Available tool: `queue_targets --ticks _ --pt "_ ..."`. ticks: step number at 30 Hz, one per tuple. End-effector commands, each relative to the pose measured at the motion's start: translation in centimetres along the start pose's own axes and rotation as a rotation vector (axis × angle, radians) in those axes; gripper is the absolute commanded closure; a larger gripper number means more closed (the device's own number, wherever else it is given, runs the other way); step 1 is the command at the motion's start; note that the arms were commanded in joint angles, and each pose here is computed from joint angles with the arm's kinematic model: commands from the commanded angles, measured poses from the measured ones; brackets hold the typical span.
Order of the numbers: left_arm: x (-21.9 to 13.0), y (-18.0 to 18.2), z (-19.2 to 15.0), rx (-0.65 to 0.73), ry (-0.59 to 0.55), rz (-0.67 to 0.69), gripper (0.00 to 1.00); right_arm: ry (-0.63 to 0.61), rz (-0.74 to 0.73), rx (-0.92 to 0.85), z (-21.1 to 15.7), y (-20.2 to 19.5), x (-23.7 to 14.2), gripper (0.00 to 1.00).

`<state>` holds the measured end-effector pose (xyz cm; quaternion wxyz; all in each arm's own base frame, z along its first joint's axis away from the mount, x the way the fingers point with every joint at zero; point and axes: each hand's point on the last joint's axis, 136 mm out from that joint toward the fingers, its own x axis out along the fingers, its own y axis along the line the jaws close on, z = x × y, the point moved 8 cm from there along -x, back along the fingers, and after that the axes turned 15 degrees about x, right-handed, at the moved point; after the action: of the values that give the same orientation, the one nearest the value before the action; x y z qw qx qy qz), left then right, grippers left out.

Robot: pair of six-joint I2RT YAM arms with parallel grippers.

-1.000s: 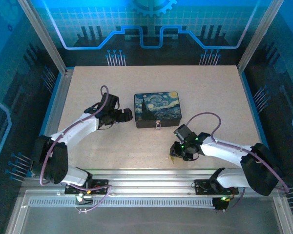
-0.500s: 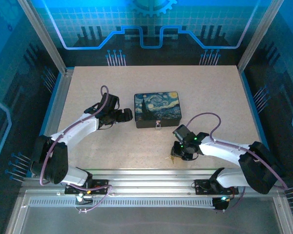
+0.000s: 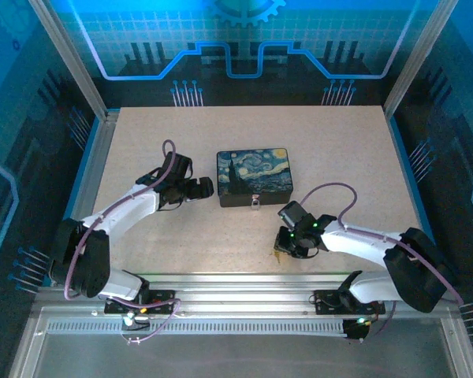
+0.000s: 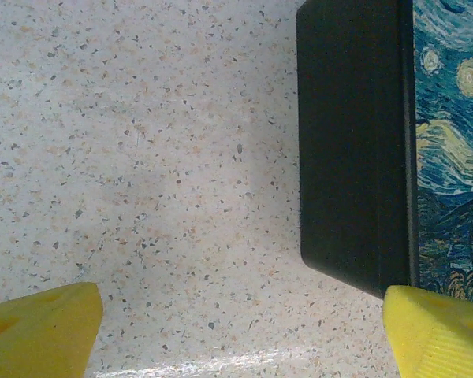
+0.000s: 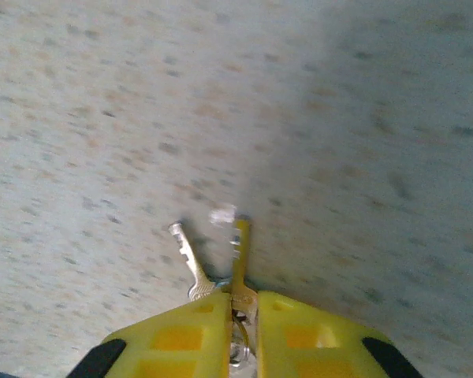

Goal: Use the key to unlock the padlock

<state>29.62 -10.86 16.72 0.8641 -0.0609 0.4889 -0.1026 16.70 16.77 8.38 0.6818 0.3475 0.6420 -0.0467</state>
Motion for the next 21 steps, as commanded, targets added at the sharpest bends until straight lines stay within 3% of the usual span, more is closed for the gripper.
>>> queue_targets --ticks 1,11,21 --pt "-0.6 0.0 -0.4 0.021 -0.015 0.005 0.07 0.023 0.067 -0.028 -0.6 0.5 2.2 0.87" --pt "-1.3 -0.7 -0.1 0.012 -0.017 -0.034 0.07 -0.075 0.134 -0.133 0.0 1.5 0.3 0.94" --pt "-2.1 -3.1 0.2 0.026 0.001 -0.147 0.08 -0.173 0.32 -0.496 0.4 3.9 -4.5 0.96"
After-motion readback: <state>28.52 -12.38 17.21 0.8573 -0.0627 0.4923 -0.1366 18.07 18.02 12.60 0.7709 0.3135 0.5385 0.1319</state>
